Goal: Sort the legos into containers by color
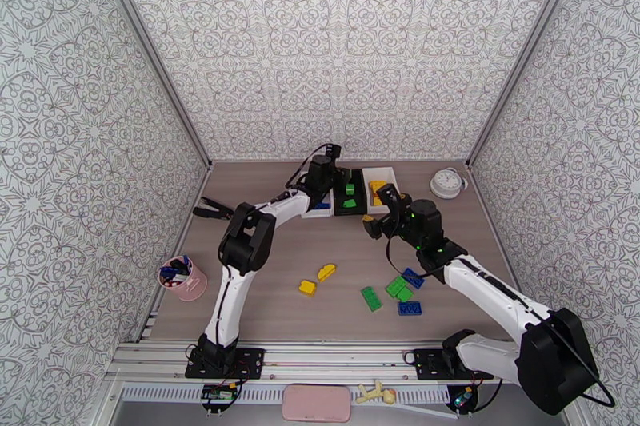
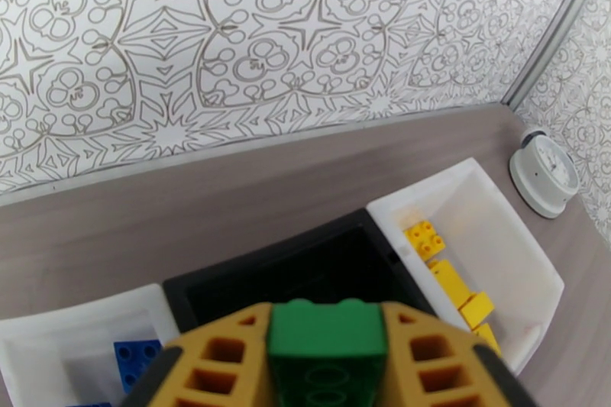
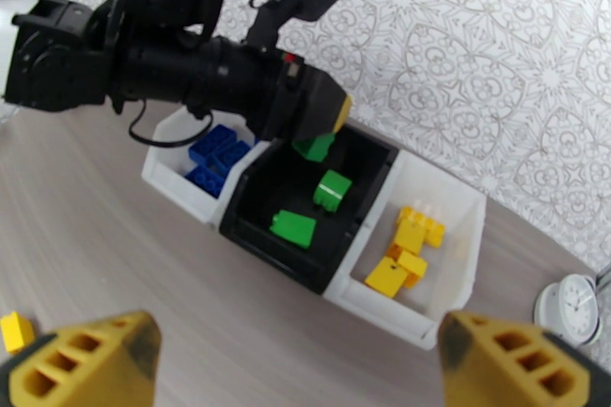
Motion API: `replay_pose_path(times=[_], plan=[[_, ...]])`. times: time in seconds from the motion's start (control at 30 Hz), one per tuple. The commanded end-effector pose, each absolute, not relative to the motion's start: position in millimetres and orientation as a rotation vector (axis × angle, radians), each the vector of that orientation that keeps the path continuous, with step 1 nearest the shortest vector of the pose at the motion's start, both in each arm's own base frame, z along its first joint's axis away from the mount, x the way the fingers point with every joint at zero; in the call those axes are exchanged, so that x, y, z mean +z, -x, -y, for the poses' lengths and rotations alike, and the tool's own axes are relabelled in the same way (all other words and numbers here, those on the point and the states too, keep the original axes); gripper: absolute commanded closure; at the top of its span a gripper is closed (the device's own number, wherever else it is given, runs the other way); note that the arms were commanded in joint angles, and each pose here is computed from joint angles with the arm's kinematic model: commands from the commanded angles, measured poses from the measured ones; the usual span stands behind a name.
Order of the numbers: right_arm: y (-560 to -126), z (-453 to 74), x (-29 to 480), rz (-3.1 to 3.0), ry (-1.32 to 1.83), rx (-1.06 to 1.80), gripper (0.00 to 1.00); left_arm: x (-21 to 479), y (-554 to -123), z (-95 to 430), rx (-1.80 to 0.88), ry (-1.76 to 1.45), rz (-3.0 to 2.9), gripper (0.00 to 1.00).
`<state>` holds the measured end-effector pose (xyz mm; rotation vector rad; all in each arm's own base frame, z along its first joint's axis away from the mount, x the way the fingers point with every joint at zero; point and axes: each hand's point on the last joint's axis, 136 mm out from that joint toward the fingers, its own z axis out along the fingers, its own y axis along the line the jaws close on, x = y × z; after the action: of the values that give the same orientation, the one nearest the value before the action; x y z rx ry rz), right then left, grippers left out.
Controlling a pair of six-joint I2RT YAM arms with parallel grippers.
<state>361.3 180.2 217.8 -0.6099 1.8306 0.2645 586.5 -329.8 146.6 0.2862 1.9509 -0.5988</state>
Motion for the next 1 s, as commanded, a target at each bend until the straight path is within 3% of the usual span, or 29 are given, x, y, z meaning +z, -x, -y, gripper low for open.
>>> replay_pose_path(times=[0.0, 0.1, 0.2, 0.33, 0.63, 0.97], plan=[[-360.3, -167.1, 207.7, -1.884, 0.556, 0.228, 0.00, 142.5, -590.1, 328.9, -0.589, -0.334, -1.969, 0.66], [-364.1, -161.3, 210.3, -1.886, 0.501, 0.213, 0.00, 142.9, -590.0, 327.4, -0.590, -0.346, -1.970, 0.58], [-364.8, -161.4, 214.5, -1.883, 0.481, 0.232, 0.00, 148.4, -588.9, 325.7, -0.582, -0.343, -1.962, 0.42], [-367.0, -157.6, 220.6, -1.916, 0.394, 0.258, 0.00, 167.7, -581.4, 325.4, -0.592, -0.341, -1.926, 0.29], [-369.1, -145.3, 204.5, -2.017, 0.205, 0.286, 0.00, 220.7, -526.6, 318.4, -0.617, -0.360, -1.821, 0.12], [-344.3, -122.6, 164.3, -2.231, -0.092, 0.305, 0.01, 232.6, -409.2, 318.7, -0.589, -0.562, -1.776, 0.00]])
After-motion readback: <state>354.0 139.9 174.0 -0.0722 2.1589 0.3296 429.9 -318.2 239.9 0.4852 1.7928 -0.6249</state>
